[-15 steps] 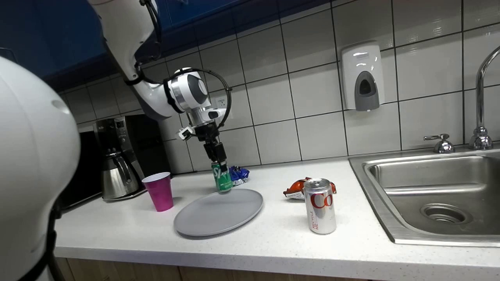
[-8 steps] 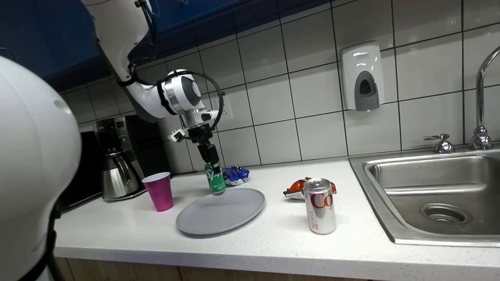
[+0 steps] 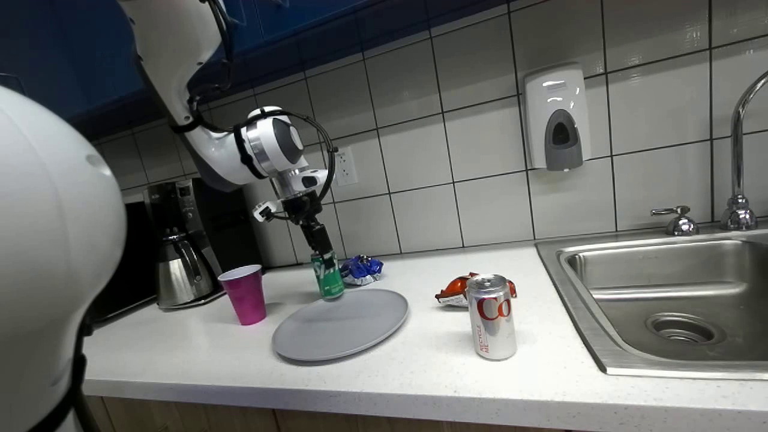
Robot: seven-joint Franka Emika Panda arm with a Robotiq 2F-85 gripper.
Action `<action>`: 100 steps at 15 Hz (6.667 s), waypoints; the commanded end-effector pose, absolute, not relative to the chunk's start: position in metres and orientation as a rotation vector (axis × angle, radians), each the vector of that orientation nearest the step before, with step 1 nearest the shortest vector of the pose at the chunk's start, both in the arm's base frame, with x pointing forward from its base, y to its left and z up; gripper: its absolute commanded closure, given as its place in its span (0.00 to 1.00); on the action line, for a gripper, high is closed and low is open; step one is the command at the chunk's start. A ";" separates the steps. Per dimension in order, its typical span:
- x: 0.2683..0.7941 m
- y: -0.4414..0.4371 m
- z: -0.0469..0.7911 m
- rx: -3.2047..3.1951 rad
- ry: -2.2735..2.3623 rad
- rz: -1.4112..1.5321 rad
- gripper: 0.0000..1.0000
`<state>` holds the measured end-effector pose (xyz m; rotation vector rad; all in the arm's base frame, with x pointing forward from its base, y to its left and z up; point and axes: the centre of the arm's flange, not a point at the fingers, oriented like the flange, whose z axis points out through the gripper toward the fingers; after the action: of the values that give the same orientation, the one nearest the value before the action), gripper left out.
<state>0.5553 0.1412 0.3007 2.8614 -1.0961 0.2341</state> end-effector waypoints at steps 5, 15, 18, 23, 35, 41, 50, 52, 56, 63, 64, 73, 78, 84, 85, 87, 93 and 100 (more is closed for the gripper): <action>0.513 0.148 0.311 2.833 -1.167 0.313 0.62; 0.494 0.136 0.306 2.823 -1.218 0.299 0.62; 0.493 0.130 0.302 2.821 -1.218 0.287 0.62; 0.492 0.124 0.298 2.813 -1.226 0.279 0.62; 0.483 0.120 0.297 2.807 -1.267 0.298 0.62; 0.484 0.118 0.294 2.811 -1.269 0.273 0.34; 0.492 0.113 0.302 2.806 -1.269 0.288 0.00; 0.494 0.112 0.307 2.806 -1.270 0.301 0.00; 0.502 0.108 0.321 2.813 -1.277 0.334 0.00; 0.506 0.084 0.346 2.790 -1.346 0.399 0.00; 0.505 0.079 0.349 2.782 -1.359 0.404 0.00; 0.486 0.048 0.355 2.720 -1.440 0.393 0.00; 0.466 0.027 0.343 2.661 -1.521 0.337 0.00; 0.474 0.026 0.328 2.671 -1.500 0.305 0.00; 0.474 0.026 0.328 2.671 -1.500 0.304 0.00; 0.474 0.026 0.328 2.671 -1.500 0.303 0.00; 0.469 0.029 0.326 2.602 -1.522 0.361 0.00; 0.454 0.018 0.326 2.548 -1.628 0.370 0.00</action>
<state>0.4681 0.0267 0.3206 2.5898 -1.5773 0.3263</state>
